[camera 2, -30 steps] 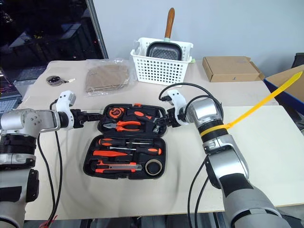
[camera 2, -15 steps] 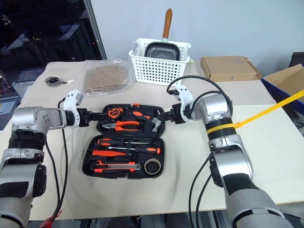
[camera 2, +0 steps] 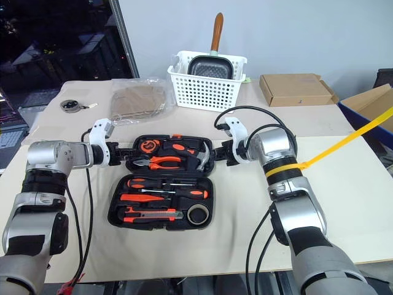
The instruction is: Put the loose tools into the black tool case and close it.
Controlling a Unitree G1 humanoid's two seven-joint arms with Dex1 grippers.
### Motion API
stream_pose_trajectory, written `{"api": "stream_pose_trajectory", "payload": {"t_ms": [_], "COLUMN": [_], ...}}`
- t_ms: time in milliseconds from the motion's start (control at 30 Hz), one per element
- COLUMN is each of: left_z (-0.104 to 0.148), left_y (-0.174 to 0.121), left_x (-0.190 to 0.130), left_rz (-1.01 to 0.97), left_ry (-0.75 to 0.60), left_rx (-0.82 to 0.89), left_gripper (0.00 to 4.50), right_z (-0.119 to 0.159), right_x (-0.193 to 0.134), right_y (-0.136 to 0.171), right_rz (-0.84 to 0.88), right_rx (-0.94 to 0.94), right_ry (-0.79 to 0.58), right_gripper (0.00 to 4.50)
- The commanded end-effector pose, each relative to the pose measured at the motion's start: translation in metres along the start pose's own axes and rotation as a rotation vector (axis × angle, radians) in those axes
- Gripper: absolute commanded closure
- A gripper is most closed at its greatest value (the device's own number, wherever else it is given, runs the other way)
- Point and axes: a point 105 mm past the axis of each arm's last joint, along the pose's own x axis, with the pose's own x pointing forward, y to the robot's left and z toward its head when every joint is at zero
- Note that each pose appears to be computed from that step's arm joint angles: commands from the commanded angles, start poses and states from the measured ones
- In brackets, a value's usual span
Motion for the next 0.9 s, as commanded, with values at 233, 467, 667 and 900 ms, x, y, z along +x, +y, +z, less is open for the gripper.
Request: {"api": "stream_pose_trajectory", "payload": {"t_ms": [233, 467, 667, 900], "left_z": [0.018, 0.055, 0.070, 0.027], "left_y": [-0.014, -0.036, -0.050, -0.057], "left_x": [0.007, 0.010, 0.003, -0.013], "left_rz": [-0.046, -0.073, -0.101, -0.129], "left_ry": [-0.119, -0.318, -0.485, -0.513], "left_rx": [0.018, 0.147, 0.360, 0.763], "left_gripper": [4.45, 4.45, 4.45, 4.45], "right_z": [0.028, 0.068, 0.084, 0.058], "right_x": [-0.004, -0.015, -0.028, -0.041], "right_y": [0.011, 0.016, 0.020, 0.019], "right_rz": [0.040, -0.035, -0.061, -0.101], "right_rx": [-0.082, -0.317, -0.492, -0.611], "right_ry": [-0.198, -0.451, -0.658, -0.761], "right_gripper": [4.50, 4.50, 4.50, 4.50]}}
